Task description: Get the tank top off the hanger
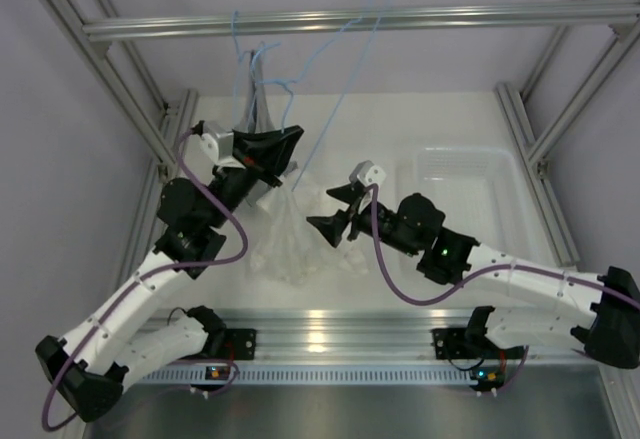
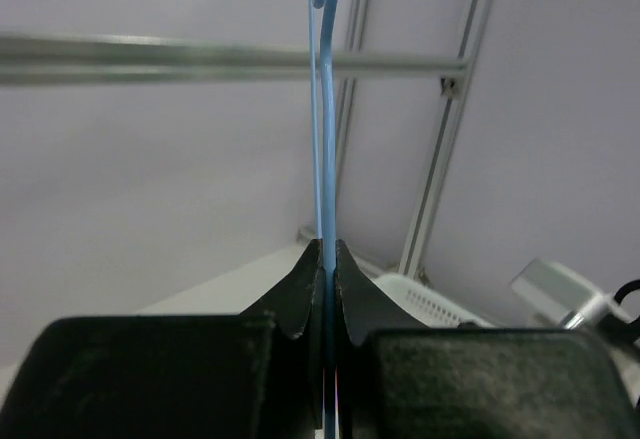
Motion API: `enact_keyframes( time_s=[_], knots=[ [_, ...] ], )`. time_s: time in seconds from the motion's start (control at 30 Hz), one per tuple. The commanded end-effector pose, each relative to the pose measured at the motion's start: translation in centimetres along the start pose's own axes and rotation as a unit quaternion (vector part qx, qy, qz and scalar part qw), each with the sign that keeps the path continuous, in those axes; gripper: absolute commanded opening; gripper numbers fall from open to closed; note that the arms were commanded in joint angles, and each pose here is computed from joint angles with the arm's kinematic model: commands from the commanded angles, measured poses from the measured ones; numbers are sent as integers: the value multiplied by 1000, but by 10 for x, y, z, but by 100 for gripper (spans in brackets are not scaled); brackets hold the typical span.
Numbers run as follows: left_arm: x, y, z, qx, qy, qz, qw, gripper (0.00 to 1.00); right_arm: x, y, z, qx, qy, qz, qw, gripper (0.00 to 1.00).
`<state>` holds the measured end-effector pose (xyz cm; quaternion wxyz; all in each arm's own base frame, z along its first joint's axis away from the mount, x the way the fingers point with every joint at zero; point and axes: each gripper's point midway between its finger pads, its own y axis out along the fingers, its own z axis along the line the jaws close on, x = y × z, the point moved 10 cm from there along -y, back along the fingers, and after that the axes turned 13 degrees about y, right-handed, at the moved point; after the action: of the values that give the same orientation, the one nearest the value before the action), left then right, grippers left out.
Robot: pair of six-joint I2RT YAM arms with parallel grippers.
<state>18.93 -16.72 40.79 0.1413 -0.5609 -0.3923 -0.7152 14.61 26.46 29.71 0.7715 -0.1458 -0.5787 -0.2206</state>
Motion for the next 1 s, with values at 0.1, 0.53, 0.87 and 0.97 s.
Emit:
enact_keyframes(
  time_s=[0.1,0.53,0.87,0.97],
  knots=[
    [57,13,-8,-46,-25,-185,981,0,12,25,23,96,-5,10,995,73],
    [57,21,8,59,-28,-110,992,0,-4,44,40,63,-23,39,997,55],
    [27,-26,12,142,-54,75,986,0,-15,-59,-14,-191,7,-19,981,82],
    [38,-52,2,98,-63,94,989,0,-6,-78,-20,-223,-1,-32,974,84]
  ],
)
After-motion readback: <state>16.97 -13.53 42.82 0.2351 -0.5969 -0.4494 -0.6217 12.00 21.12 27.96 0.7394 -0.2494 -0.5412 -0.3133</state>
